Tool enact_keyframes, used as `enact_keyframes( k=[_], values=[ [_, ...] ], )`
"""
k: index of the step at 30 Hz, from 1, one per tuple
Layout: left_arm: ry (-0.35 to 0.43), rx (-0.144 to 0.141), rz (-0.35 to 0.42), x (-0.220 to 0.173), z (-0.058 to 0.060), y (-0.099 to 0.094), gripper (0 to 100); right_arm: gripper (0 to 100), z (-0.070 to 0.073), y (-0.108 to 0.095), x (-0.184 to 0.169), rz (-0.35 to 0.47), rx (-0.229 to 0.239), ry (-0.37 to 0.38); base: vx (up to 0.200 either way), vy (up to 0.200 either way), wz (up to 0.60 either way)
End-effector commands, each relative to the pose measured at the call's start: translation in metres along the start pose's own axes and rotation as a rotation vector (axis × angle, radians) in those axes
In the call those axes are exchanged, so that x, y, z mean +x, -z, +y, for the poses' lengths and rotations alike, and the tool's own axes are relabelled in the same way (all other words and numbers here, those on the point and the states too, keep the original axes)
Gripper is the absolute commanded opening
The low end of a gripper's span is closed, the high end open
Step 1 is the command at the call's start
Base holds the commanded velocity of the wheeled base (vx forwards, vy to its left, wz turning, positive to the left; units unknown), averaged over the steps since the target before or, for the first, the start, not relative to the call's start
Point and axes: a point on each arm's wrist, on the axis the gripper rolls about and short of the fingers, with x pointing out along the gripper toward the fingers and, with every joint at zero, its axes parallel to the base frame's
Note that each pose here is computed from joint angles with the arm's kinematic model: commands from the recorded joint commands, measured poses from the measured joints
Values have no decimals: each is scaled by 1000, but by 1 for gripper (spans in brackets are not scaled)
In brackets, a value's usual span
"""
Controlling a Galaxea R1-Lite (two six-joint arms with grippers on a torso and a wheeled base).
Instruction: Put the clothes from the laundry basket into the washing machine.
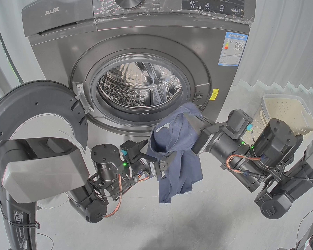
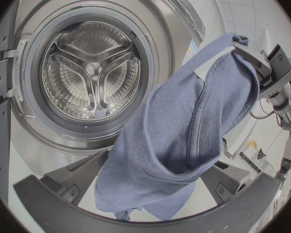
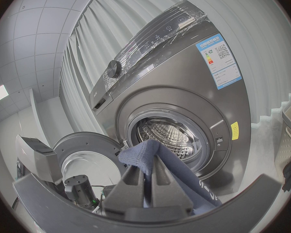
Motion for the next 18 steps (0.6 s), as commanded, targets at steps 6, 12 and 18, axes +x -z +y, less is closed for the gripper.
enact_keyframes(
  k=[6,12,18],
  values=[
    [-16,3,36,-16,3,-1,100,0,-8,0,2,-4,-9,24,0,0,0],
    [-23,3,58,-18,5,4,100,0,-8,-4,2,-16,-10,23,0,0,0],
    [-24,10,66,-18,6,7,100,0,-7,-4,2,-17,-9,21,0,0,0]
  ],
)
